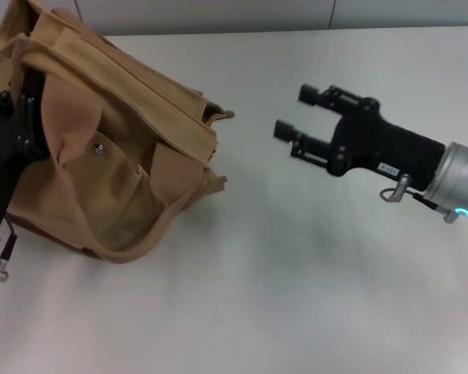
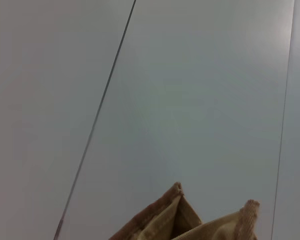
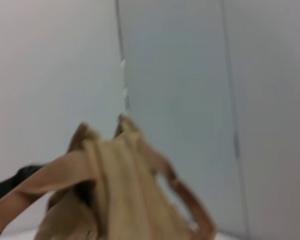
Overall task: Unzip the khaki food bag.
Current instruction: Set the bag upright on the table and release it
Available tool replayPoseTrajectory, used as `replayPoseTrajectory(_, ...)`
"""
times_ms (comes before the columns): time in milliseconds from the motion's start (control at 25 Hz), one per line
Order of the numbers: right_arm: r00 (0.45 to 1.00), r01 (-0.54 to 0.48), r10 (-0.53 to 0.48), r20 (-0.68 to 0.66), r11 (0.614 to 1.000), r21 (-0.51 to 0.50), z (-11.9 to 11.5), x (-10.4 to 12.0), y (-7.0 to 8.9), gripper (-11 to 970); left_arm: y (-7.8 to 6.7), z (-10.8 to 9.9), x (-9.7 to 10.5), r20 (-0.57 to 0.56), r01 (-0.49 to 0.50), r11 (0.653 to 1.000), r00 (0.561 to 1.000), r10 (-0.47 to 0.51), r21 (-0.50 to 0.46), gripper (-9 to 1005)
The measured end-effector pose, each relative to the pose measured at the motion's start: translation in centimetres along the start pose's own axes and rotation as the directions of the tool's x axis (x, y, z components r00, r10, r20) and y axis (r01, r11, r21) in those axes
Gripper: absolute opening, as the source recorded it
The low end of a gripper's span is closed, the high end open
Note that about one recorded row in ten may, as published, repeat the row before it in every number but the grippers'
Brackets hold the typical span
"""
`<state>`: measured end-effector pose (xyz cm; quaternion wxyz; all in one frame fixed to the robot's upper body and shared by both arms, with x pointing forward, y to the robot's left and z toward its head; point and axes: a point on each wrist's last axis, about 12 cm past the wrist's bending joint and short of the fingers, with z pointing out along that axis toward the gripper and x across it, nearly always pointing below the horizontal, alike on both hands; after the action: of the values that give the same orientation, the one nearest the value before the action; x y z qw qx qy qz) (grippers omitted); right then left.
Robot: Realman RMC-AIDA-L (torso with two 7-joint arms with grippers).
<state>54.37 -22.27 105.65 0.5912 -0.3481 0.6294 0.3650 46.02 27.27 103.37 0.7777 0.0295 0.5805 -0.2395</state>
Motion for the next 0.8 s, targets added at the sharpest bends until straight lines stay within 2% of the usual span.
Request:
replayPoseTrajectory(40,1.0,0.0,0.0,0.0,1.0,0.0,0.0,0.0,0.0,699,0.0,0.0,0.0,-0.001,0.0,1.0,1.0,0.0,0.0,93)
replayPoseTrajectory(120,0.996,-0.003,-0.001,-0.089,0.999,-0.054,1.3,0.0,-0.2,700,0.0,0.1,0.0,-0.001,0.001,1.0,1.0,-0.001,0.001,93)
replayPoseTrajectory(200,0.994,-0.001,-0.005,-0.111,0.998,-0.058,1.7,0.1,-0.3,691,0.0,0.1,0.0,-0.001,0.001,1.0,1.0,-0.001,0.001,93)
replayPoseTrajectory(320,0.988,-0.001,-0.007,-0.155,0.998,-0.056,3.8,0.1,-0.4,678,-0.1,0.1,0.0,-0.001,0.002,1.0,1.0,-0.002,0.002,93)
replayPoseTrajectory(560,0.985,0.019,-0.021,-0.173,1.0,-0.016,6.2,-0.2,-0.6,651,-0.1,0.0,0.1,-0.005,0.004,1.0,1.0,-0.004,0.003,93)
replayPoseTrajectory(800,0.982,0.102,-0.102,-0.161,0.995,-0.006,8.3,-0.4,-0.1,624,-0.2,-0.3,0.2,-0.01,0.008,1.0,1.0,-0.008,-0.004,94)
